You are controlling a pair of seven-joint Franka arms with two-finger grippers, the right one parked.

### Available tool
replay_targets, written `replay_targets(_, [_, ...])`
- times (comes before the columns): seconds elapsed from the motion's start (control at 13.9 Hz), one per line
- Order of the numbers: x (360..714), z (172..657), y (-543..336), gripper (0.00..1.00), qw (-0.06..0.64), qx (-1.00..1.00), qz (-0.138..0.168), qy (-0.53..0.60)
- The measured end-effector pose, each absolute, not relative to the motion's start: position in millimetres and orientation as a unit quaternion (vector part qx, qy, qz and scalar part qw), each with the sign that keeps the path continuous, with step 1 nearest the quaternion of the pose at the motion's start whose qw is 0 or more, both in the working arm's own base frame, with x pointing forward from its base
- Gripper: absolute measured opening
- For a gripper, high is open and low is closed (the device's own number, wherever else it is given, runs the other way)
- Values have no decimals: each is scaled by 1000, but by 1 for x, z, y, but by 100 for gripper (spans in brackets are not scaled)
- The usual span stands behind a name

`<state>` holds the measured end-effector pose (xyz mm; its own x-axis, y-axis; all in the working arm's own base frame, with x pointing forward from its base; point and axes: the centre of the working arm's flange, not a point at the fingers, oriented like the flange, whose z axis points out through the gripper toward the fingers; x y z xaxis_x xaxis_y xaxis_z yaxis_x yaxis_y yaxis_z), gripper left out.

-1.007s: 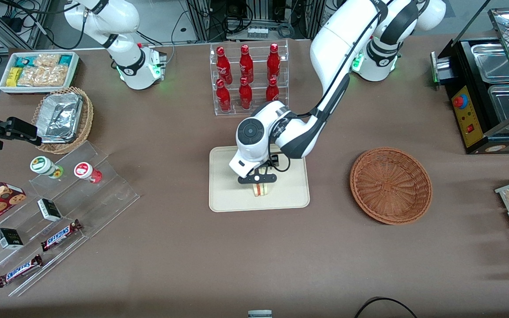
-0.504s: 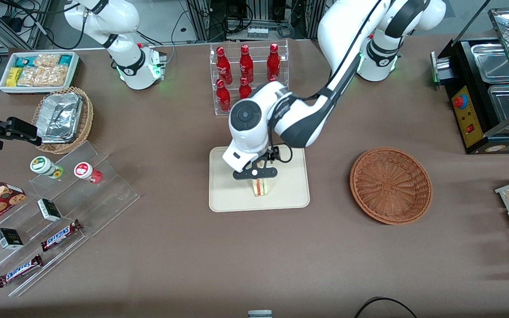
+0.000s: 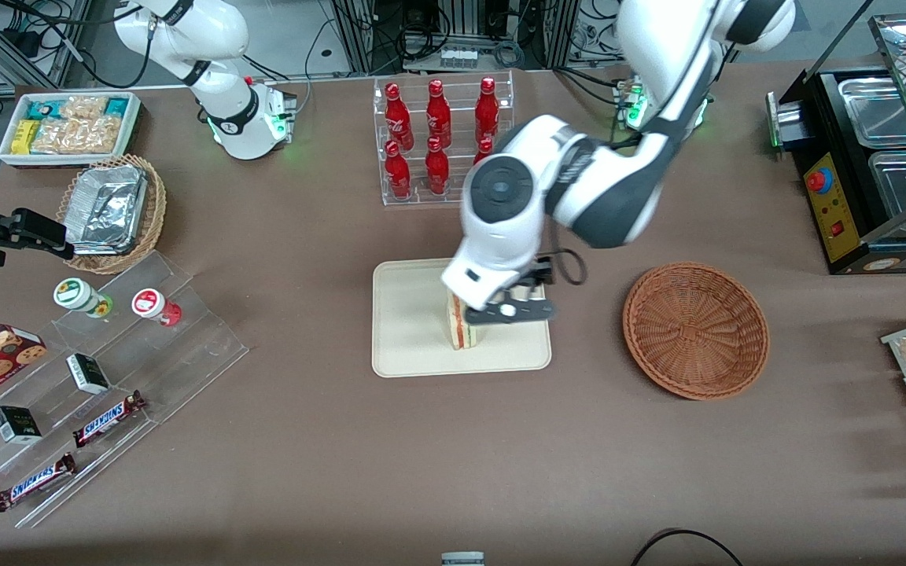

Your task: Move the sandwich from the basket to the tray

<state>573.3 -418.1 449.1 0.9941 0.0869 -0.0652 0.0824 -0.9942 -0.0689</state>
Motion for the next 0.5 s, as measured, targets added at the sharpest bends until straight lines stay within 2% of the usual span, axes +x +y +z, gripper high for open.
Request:
replay_targets(0.22, [591, 457, -362, 100, 37, -998, 41, -34])
replay_targets(0.5, [597, 473, -296, 100, 35, -998, 41, -12])
